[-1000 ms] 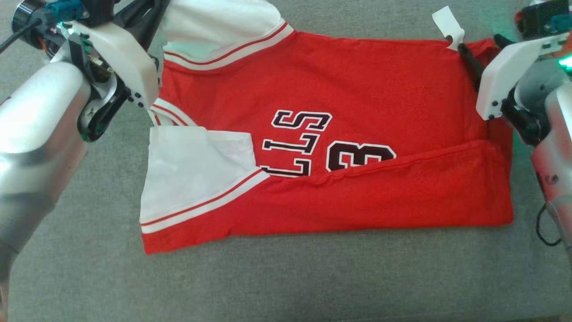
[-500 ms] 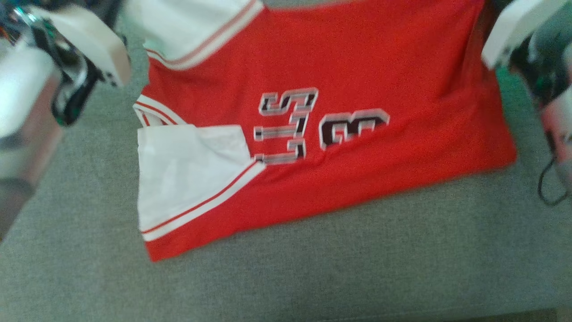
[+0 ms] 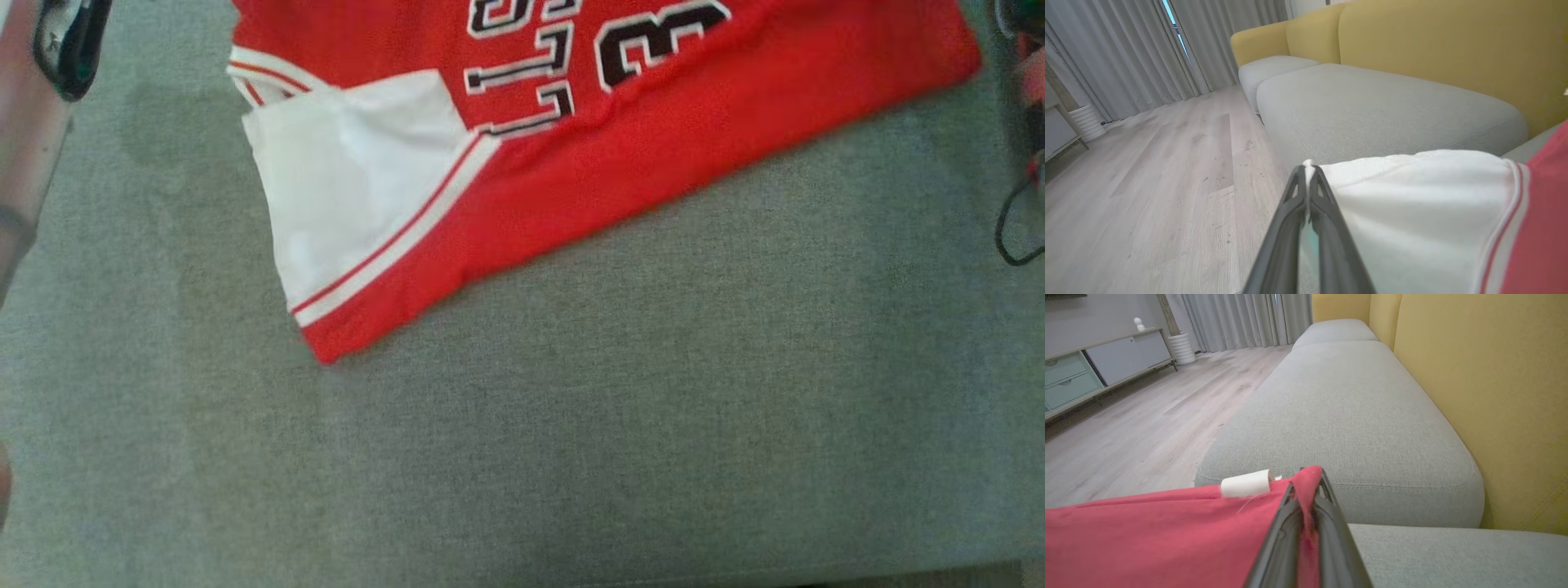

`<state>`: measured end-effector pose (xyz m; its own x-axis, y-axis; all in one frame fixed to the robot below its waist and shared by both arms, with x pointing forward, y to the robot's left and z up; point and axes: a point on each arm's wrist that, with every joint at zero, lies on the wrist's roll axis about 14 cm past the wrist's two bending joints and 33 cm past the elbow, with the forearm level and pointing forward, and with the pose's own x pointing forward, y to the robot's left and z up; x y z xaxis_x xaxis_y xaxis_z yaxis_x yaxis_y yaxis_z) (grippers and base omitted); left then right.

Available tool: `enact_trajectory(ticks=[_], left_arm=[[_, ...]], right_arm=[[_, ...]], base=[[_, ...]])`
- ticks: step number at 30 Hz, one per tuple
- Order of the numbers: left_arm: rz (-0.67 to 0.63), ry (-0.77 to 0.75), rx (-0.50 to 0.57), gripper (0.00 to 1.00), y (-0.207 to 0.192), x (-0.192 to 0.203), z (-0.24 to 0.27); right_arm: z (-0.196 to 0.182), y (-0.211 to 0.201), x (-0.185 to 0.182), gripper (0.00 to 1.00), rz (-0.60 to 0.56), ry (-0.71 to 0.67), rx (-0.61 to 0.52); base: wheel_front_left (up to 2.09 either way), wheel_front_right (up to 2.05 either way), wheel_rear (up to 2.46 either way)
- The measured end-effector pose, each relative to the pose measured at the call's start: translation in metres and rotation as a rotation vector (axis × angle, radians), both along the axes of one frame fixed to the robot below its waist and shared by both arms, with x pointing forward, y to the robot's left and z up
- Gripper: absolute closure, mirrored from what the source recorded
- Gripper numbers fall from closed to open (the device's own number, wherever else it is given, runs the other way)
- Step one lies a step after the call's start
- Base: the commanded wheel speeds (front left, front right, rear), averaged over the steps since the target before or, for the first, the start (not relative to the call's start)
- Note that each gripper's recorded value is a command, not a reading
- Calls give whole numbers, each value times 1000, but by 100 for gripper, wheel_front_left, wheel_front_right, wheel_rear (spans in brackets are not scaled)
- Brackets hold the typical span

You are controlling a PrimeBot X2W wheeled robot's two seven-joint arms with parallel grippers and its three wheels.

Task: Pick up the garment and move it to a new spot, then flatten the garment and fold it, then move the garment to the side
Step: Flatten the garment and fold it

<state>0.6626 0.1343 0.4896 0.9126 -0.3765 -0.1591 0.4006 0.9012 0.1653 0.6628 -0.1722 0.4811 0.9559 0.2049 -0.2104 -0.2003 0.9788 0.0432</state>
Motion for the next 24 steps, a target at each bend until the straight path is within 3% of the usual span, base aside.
enact_trajectory(ticks=[9,17,24], left_arm=[[-39,2,12,100,0,-24,4],[-115,96,42,100,-1,-83,-14],[-163,254,53,100,6,-141,-29]], right_arm=[[-9,0,-19,100,11,46,-4],[-41,-9,-74,100,58,221,-39],[-51,-19,-106,100,116,303,-154]], base=[[0,0,0],[0,0,0],[0,0,0]])
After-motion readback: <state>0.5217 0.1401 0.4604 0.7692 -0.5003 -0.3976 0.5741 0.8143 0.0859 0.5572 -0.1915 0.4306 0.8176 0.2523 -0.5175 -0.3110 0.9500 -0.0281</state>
